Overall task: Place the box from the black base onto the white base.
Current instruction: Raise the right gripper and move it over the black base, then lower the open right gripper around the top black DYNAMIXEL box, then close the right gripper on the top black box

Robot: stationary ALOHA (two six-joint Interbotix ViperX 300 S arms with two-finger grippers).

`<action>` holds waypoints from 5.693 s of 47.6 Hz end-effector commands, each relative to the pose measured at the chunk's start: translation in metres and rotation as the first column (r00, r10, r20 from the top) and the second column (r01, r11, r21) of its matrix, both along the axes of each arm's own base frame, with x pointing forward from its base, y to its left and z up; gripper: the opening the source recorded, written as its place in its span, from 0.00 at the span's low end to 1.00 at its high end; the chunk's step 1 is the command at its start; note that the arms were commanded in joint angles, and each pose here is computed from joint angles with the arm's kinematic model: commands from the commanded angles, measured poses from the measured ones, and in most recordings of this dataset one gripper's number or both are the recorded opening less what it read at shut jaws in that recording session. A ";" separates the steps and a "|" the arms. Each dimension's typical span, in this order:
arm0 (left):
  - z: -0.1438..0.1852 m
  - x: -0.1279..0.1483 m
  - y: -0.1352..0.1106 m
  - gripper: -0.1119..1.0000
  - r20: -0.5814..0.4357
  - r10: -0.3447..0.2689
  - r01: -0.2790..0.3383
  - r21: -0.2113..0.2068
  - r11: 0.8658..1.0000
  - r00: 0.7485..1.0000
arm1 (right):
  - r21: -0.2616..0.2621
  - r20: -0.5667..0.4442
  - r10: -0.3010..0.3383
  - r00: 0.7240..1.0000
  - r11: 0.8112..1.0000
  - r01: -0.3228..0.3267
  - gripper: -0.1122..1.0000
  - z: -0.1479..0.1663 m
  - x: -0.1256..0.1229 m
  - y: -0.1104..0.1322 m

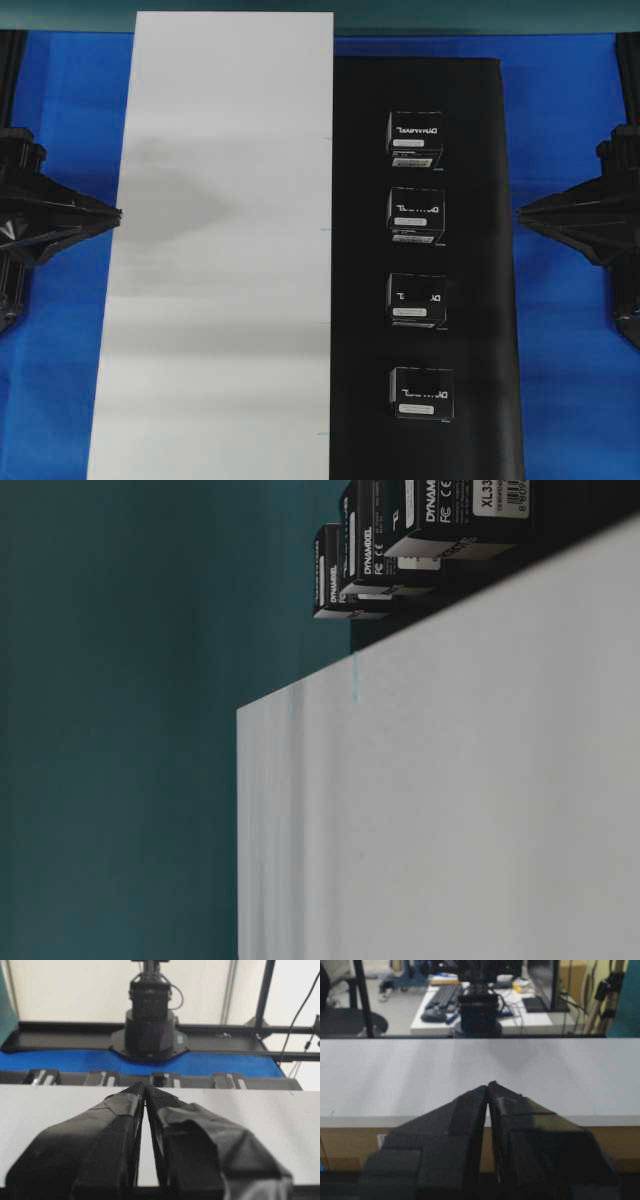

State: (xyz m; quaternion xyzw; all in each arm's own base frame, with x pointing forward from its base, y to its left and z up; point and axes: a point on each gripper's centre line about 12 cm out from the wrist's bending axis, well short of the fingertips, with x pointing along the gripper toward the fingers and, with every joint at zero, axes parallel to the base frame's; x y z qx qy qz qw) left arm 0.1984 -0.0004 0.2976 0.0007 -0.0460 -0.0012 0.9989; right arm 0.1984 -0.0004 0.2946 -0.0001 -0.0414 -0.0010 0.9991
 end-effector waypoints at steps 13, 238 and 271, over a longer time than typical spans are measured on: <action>0.023 0.004 0.005 0.07 -0.038 0.024 -0.024 -0.005 1.000 0.999 | 0.147 -0.135 -0.117 0.984 0.980 0.137 0.12 0.020 0.001 -0.026; 0.038 -0.005 0.010 0.07 -0.037 0.045 -0.048 -0.093 0.994 0.998 | -0.053 -0.753 -0.090 0.652 0.996 0.077 1.00 -0.131 0.070 -0.171; 0.036 -0.006 0.010 0.07 -0.058 0.045 -0.050 -0.096 0.994 0.997 | -0.079 -0.752 -0.084 0.653 0.996 0.036 1.00 -0.133 0.098 -0.168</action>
